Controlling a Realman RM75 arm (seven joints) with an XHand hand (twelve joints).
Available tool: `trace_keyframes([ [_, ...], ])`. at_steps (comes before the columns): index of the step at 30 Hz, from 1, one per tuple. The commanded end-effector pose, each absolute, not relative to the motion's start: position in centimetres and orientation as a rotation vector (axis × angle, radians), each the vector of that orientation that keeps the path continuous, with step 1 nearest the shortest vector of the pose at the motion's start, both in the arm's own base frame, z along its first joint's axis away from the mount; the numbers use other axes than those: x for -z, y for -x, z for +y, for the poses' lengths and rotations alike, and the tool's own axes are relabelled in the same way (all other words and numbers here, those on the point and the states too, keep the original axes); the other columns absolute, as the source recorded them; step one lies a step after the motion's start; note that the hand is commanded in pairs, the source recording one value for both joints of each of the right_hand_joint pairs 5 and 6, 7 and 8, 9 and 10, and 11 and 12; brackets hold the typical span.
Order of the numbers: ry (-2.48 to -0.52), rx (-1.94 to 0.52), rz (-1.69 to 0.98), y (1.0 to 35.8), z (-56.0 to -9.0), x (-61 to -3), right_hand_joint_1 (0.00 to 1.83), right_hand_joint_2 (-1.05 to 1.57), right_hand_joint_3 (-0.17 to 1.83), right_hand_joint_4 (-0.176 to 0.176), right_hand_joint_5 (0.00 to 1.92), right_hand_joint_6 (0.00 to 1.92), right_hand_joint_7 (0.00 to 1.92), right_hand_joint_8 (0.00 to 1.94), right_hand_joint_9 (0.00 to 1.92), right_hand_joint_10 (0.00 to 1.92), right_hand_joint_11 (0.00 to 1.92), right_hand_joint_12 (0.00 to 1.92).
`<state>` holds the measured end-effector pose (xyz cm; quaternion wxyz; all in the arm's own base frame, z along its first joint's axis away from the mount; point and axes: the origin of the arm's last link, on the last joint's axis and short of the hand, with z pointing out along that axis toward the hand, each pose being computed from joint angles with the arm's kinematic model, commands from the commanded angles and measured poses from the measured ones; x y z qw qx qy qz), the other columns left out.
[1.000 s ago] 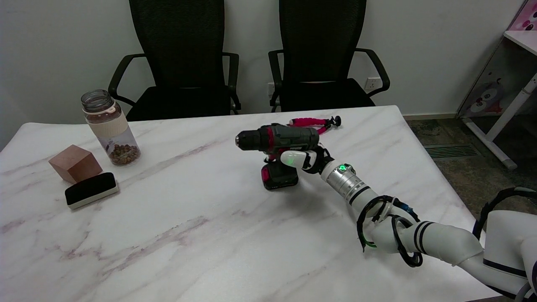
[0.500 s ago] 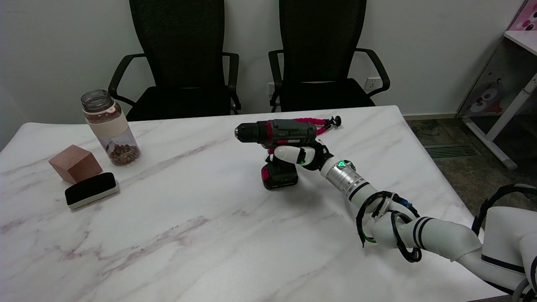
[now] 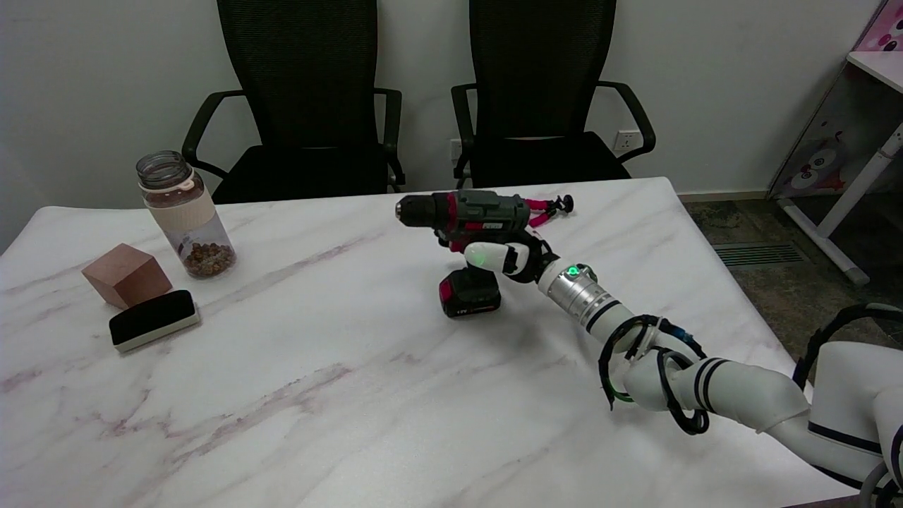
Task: Pick up the power screwdriver.
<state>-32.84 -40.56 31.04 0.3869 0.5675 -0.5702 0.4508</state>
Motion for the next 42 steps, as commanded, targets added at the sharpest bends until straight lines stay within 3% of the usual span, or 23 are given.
trace_keyframes([
  [1, -1.457, -1.154, -1.456, 32.5, -40.5, -31.1, 0.96, -0.23, 0.97, 0.108, 0.6, 0.6, 0.6, 0.6, 0.39, 0.39, 0.39, 0.39],
  [5, -1.466, -1.162, -1.466, 32.2, -40.2, -31.0, 0.95, -0.24, 0.95, 0.078, 0.56, 0.56, 0.56, 0.56, 0.39, 0.39, 0.39, 0.39],
  [26, -1.423, -1.215, -1.523, 33.0, -38.0, -31.0, 0.99, -0.23, 0.86, 0.015, 0.49, 0.49, 0.49, 0.49, 0.42, 0.42, 0.44, 0.44],
  [28, -1.423, -1.215, -1.522, 33.0, -38.0, -31.1, 1.0, -0.18, 0.81, 0.013, 0.51, 0.51, 0.51, 0.51, 0.44, 0.44, 0.52, 0.52],
  [32, -1.429, -1.209, -1.518, 32.8, -38.2, -31.0, 1.04, -0.06, 0.68, 0.015, 0.54, 0.54, 0.54, 0.54, 0.54, 0.54, 0.86, 0.86],
  [35, -1.429, -1.204, -1.514, 32.7, -38.4, -31.0, 1.07, 0.0, 0.73, 0.0, 0.59, 0.59, 0.59, 0.59, 0.63, 0.63, 1.0, 1.0],
  [40, -1.43, -1.207, -1.518, 32.5, -38.8, -30.9, 1.1, 0.12, 0.75, -0.022, 0.65, 0.65, 0.65, 0.65, 0.79, 0.79, 1.0, 1.0],
  [42, -1.43, -1.207, -1.52, 32.3, -38.9, -30.8, 1.11, 0.2, 0.71, -0.057, 0.68, 0.68, 0.68, 0.68, 0.82, 0.82, 0.95, 0.95],
])
